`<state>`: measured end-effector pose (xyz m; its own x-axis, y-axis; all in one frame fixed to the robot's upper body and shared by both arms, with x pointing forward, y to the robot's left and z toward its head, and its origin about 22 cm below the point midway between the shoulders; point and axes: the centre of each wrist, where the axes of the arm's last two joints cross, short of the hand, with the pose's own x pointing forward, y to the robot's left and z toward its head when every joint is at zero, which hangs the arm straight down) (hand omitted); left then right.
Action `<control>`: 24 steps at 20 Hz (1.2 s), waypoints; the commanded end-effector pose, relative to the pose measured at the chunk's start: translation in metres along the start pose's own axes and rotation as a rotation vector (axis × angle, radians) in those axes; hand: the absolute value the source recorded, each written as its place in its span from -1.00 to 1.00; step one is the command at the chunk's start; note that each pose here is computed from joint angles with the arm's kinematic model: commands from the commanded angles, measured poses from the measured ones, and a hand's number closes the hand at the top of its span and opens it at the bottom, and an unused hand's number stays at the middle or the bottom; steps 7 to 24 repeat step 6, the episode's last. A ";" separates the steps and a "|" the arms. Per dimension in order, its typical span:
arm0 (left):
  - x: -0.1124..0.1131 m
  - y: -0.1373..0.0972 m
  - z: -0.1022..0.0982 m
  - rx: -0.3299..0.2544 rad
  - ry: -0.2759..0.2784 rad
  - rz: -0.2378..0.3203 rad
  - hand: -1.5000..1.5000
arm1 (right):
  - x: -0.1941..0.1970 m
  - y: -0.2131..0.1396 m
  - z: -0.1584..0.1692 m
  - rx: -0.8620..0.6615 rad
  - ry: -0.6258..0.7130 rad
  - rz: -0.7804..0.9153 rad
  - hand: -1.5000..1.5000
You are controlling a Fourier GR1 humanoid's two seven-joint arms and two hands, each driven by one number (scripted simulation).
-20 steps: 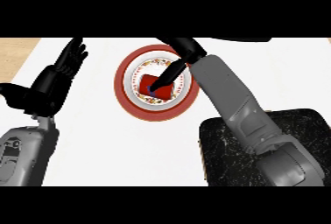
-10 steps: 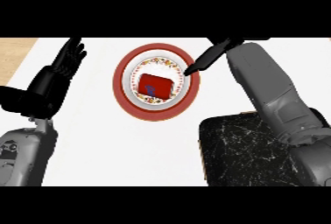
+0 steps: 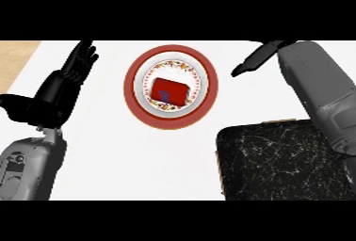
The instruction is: Pick the can from the tray and place it in the plate
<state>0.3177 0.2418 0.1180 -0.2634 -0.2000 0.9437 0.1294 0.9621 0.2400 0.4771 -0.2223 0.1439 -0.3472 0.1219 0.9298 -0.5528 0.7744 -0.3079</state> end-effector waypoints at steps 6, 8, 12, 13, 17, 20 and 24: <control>-0.002 -0.006 -0.001 -0.017 -0.009 -0.001 0.00 | 0.000 -0.034 0.032 -0.024 -0.055 0.064 -1.00; -0.002 -0.006 -0.001 -0.017 -0.009 -0.001 0.00 | 0.000 -0.034 0.032 -0.024 -0.055 0.064 -1.00; -0.002 -0.006 -0.001 -0.017 -0.009 -0.001 0.00 | 0.000 -0.034 0.032 -0.024 -0.055 0.064 -1.00; -0.002 -0.006 -0.001 -0.017 -0.009 -0.001 0.00 | 0.000 -0.034 0.032 -0.024 -0.055 0.064 -1.00; -0.002 -0.006 -0.001 -0.017 -0.009 -0.001 0.00 | 0.000 -0.034 0.032 -0.024 -0.055 0.064 -1.00; -0.002 -0.006 -0.001 -0.017 -0.009 -0.001 0.00 | 0.000 -0.034 0.032 -0.024 -0.055 0.064 -1.00; -0.002 -0.006 -0.001 -0.017 -0.009 -0.001 0.00 | 0.000 -0.034 0.032 -0.024 -0.055 0.064 -1.00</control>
